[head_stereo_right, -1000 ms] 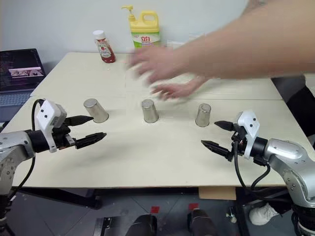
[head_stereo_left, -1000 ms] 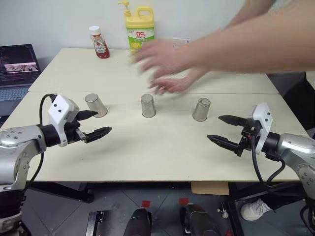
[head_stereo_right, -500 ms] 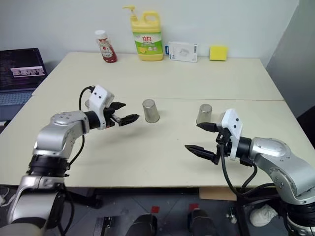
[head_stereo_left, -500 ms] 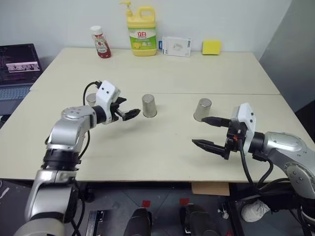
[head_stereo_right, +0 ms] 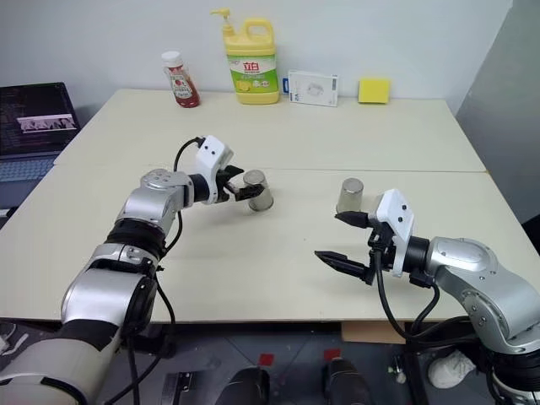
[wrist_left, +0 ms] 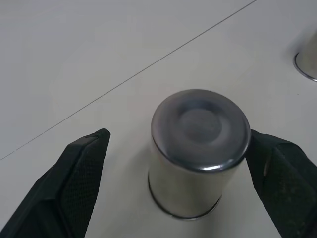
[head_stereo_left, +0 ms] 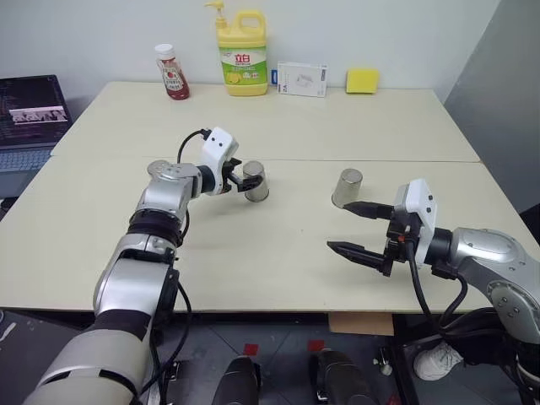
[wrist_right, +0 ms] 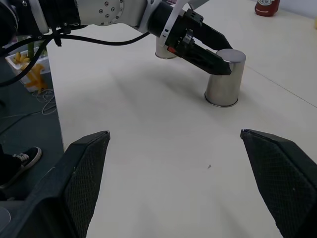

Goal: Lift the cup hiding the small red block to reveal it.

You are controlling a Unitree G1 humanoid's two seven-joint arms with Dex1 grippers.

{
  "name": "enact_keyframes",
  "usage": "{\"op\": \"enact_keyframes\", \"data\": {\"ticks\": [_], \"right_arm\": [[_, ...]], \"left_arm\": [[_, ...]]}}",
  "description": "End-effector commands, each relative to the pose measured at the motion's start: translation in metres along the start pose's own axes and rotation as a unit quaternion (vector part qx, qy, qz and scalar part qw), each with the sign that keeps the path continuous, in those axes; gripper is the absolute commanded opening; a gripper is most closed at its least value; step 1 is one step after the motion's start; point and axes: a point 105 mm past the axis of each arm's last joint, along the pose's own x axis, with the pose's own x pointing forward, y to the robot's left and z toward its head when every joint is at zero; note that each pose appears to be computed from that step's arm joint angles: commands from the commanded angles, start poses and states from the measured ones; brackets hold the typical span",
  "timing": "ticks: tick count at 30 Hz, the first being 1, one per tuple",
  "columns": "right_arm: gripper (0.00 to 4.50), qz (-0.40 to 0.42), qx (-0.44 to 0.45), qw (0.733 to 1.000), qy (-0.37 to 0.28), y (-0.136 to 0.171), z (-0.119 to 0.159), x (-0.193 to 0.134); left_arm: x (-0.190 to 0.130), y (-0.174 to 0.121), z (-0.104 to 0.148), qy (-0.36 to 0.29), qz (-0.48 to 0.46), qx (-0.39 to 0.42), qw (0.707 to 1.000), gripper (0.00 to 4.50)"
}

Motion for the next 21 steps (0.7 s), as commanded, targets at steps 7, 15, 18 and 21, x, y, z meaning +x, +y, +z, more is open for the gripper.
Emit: {"op": "enact_keyframes", "data": {"ticks": [7,15,18,21], "right_arm": [[4.5,0.0,-0.031,0.999,-0.01,0.0,0.015,-0.001],[4.5,0.0,-0.033,0.999,-0.012,0.0,0.016,0.001],[4.5,-0.002,-0.034,0.999,-0.013,0.0,0.017,0.001],[4.5,-0.004,-0.033,0.999,-0.013,-0.001,0.016,0.0]], "left_arm": [[0.012,-0.006,0.013,-0.022,-0.007,0.01,1.0,3.34],[0.0,0.006,0.036,-0.066,0.008,0.017,0.998,2.66],[-0.016,0.017,0.047,-0.076,0.029,0.053,0.995,2.66],[-0.033,0.026,0.05,-0.082,0.055,0.062,0.993,2.66]]}}
